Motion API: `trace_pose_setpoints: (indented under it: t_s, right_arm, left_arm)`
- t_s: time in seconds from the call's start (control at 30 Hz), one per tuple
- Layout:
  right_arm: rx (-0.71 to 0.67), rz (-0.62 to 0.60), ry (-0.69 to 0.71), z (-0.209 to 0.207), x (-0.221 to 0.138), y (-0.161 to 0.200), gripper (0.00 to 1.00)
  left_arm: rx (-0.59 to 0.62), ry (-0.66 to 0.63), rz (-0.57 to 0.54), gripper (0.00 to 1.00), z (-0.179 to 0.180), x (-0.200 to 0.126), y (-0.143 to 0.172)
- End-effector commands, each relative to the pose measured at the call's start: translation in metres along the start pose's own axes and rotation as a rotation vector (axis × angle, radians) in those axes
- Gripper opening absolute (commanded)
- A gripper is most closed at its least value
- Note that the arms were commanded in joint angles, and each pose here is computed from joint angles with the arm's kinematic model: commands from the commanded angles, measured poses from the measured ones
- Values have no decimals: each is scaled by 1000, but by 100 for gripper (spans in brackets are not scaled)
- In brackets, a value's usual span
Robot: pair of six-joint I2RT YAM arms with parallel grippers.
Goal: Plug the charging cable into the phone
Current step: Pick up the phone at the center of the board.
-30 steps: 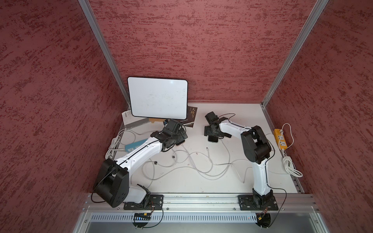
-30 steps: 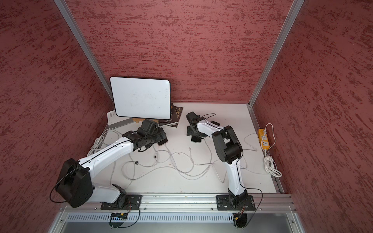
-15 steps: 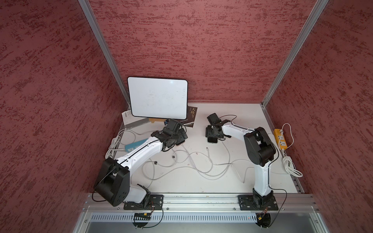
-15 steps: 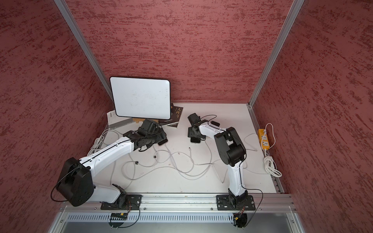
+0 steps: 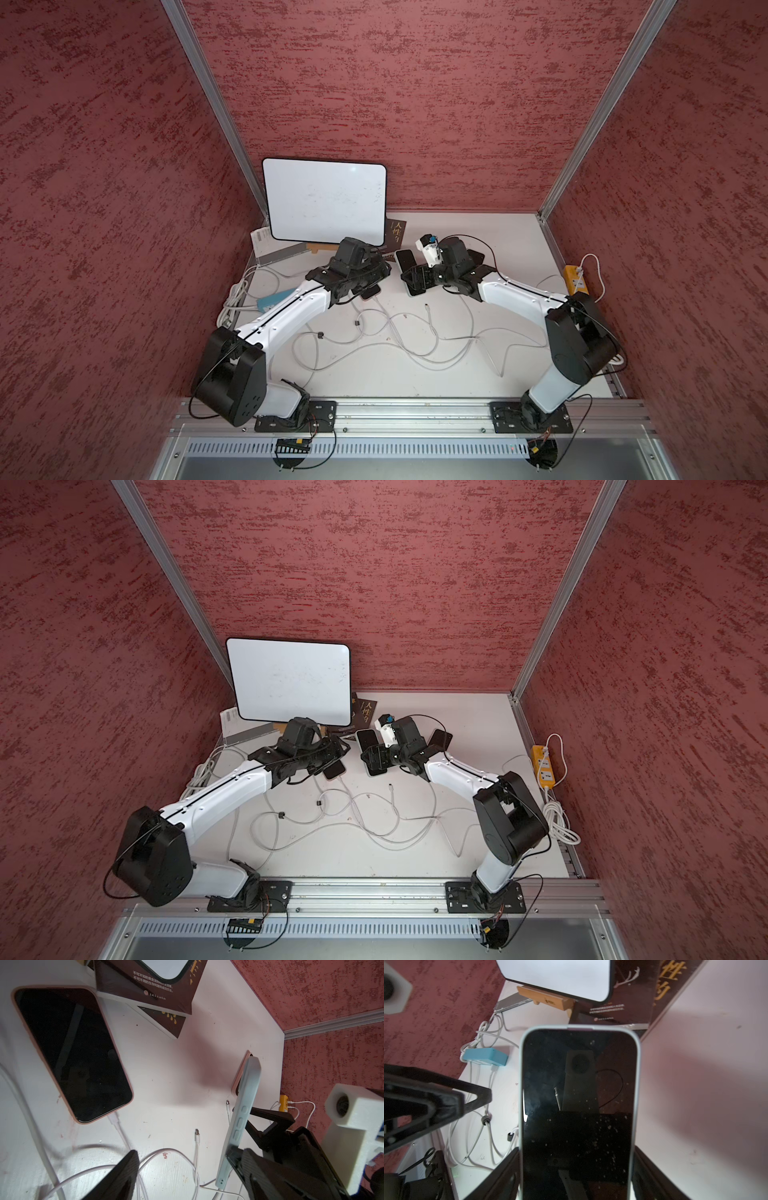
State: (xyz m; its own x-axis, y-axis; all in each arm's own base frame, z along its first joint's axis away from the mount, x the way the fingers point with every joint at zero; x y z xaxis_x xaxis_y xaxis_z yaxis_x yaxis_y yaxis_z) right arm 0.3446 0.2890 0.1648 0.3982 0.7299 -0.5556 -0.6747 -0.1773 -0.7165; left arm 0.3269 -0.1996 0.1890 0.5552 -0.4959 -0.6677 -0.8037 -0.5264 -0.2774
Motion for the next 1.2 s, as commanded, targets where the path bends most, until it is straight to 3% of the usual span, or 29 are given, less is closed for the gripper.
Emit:
trace_pose_setpoints:
  t_s: [0.0,0.27,0.67,0.9,0.97,1.07,1.17]
  right_arm:
    - [-94,-82,-143,33,-10,-17,38]
    - [-115,-80,-220,48,-16,-15,38]
    - [-118,-83,-256,55,-19,-20,37]
    - [-120,-87,-258,56,-20,-20,39]
    - [-119,-86,-258,57,-21,-20,46]
    - [-108,-79,-243,57,-25,-21,69]
    - [-64,-77,-147,48,-36,-24,78]
  left_arm:
    - [16,88,16,79,-18,1,3]
    - [24,86,30,73,-20,10,5]
    - [36,64,96,39,-16,35,28]
    - [41,71,107,9,-21,36,29]
    - [43,70,106,0,-22,35,29]
    - [52,38,75,0,-19,28,23]
    - [64,-13,7,0,-11,14,11]
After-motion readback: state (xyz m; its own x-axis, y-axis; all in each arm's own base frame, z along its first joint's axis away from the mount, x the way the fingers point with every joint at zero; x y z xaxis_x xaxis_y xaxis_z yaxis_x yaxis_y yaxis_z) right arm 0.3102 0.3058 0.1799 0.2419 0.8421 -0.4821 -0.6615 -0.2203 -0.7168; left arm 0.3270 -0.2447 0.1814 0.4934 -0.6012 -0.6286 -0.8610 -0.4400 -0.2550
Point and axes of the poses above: each gripper's point midway between its finger pads, its own x axis out along the fingers, its own z axis along the line the jaws close on, y = z × x, the point moved 3 cm from there along -x, back along the fingers, and after that the axes turned 5 degrees about -x, right-handed, at the moved point
